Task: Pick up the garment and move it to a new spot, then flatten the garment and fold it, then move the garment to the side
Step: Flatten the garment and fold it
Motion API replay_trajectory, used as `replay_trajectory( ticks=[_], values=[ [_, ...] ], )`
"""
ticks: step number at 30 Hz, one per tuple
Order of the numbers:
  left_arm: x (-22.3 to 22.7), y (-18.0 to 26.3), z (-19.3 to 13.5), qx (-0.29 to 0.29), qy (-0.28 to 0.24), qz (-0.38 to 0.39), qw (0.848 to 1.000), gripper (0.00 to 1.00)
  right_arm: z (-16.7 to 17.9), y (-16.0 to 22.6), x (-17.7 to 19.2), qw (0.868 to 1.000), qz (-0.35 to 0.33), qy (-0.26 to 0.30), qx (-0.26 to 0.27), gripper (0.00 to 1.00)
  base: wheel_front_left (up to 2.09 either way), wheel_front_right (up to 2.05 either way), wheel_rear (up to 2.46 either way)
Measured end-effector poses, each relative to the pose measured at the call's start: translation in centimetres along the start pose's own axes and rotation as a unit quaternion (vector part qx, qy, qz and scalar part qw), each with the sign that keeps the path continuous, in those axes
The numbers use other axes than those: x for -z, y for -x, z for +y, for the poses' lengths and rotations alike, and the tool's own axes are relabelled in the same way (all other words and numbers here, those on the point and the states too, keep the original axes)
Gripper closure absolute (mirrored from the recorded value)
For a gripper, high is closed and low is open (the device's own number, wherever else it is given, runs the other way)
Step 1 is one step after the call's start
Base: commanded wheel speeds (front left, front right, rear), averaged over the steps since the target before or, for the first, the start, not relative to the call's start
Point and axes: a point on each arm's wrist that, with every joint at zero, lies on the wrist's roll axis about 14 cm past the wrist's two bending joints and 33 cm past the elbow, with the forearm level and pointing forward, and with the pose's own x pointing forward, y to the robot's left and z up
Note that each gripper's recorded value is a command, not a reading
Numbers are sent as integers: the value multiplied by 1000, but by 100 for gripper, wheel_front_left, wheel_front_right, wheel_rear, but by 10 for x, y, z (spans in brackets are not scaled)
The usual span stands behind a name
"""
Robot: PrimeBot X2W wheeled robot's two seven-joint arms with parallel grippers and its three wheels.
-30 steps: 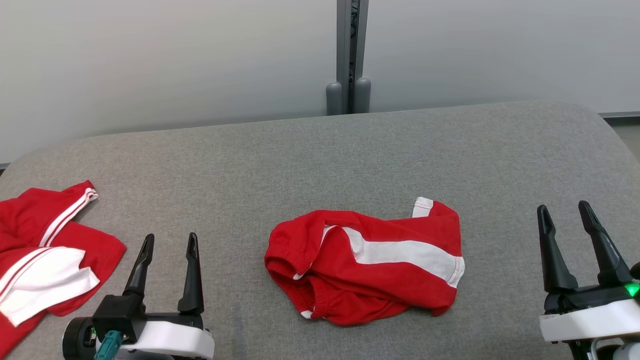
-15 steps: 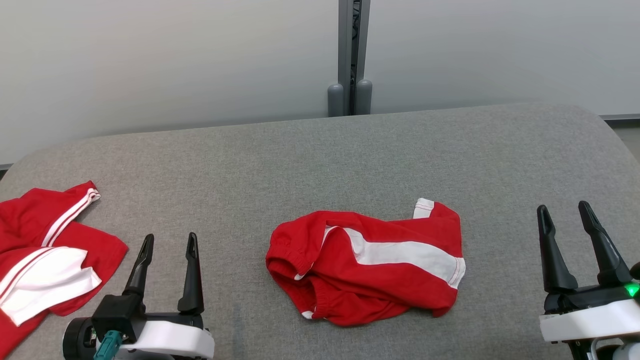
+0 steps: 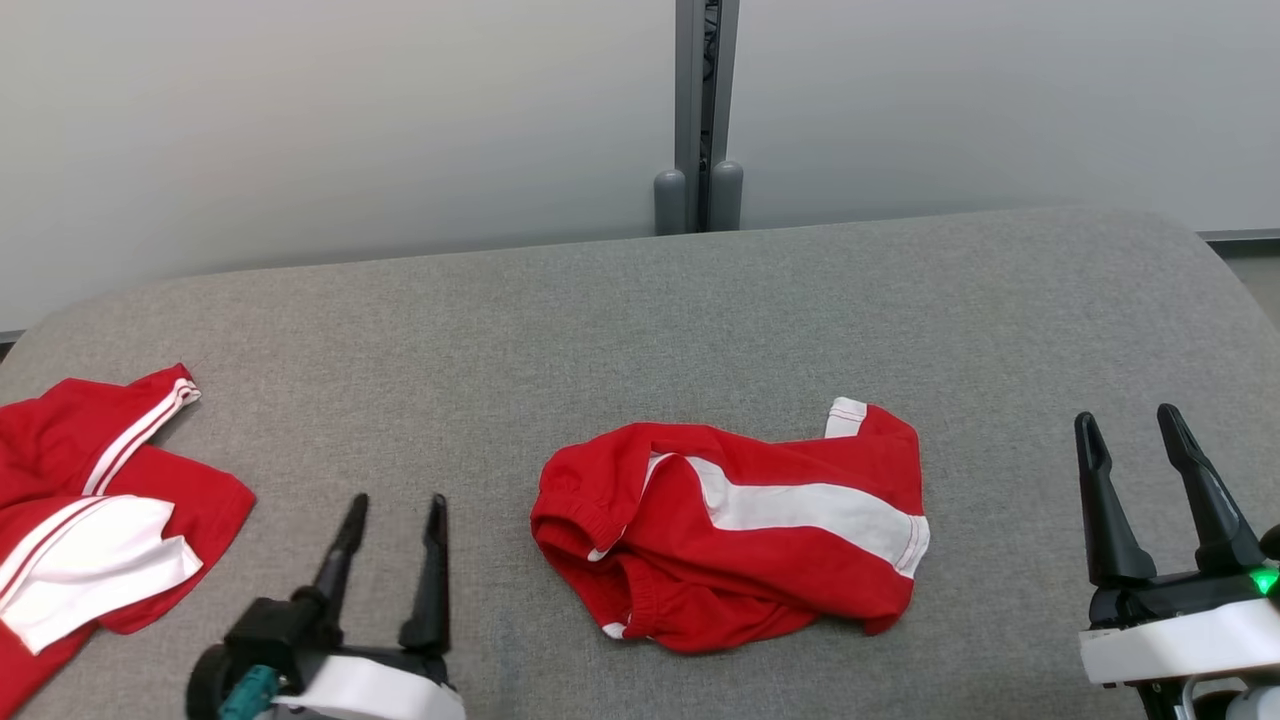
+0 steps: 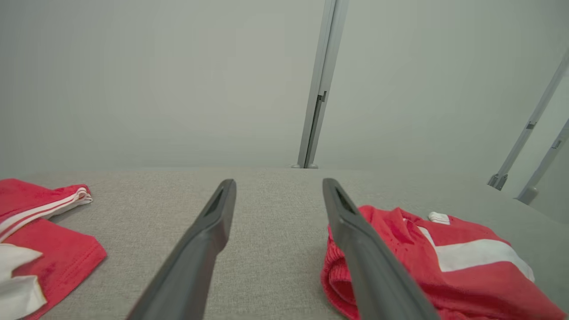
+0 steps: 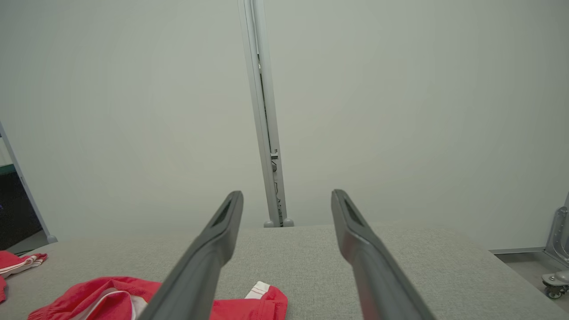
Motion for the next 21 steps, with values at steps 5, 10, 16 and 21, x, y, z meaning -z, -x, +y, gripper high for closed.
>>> replay_trajectory(
  ticks=[5,10,16,21],
  values=[
    [32,8,-27,53,18,51,997,0,-1,1,-3,1000,-4,1,2,0,0,0,0],
    [58,11,-73,132,43,126,982,0,-3,2,-4,1000,-5,1,5,0,0,0,0],
    [80,18,-113,196,51,203,958,0,-9,5,-5,1000,-6,2,15,0,0,0,0],
    [89,16,-124,218,36,241,945,0,-16,8,-5,1000,-5,3,26,0,0,0,0]
  ],
)
